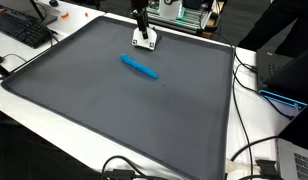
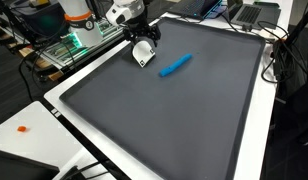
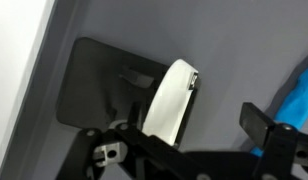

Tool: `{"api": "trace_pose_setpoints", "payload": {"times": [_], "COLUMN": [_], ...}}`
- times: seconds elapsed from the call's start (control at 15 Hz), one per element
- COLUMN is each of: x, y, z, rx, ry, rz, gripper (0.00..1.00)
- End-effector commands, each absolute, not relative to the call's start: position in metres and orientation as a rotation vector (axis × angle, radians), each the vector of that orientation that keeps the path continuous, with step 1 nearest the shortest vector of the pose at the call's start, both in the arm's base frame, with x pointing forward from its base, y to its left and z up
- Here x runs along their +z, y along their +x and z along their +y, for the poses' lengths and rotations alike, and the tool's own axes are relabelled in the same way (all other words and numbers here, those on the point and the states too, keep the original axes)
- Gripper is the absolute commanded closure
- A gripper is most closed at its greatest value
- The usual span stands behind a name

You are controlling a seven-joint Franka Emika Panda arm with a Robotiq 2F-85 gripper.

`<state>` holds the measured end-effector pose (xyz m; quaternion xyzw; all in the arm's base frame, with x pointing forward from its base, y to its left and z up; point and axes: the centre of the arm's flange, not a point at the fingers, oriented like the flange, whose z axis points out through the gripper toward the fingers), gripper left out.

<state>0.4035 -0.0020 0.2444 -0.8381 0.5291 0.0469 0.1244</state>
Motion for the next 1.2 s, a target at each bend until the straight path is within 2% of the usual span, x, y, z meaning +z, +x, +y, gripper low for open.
{"api": "trace_pose_setpoints", "payload": {"times": [0.0, 0.2, 0.4, 0.53, 0.6, 0.67, 0.73, 0.87, 1.0, 1.13], "x": [0.2362, 0.2349, 0.2340, 0.2327, 0.2321, 0.2319, 0.2317, 0.2313, 0.2308, 0.2303], "y": [0.4023, 0.4034, 0.4038, 0.4040, 0.4041, 0.4042, 0.4041, 0.4043, 0.4043, 0.4045], "z": [0.0028, 0.0023, 0.0017, 0.0015, 0.0014, 0.0013, 0.0010, 0.0006, 0.0002, -0.0005], "rx": [0.118, 0.111, 0.105, 0.103, 0.102, 0.104, 0.103, 0.102, 0.107, 0.112], "ry": [-2.392, -2.361, -2.330, -2.320, -2.314, -2.309, -2.304, -2.290, -2.266, -2.245], "rz": [1.602, 1.649, 1.687, 1.704, 1.716, 1.719, 1.727, 1.743, 1.767, 1.785], "gripper": [0.00, 0.00, 0.12, 0.28, 0.34, 0.34, 0.48, 0.68, 0.75, 0.97]}}
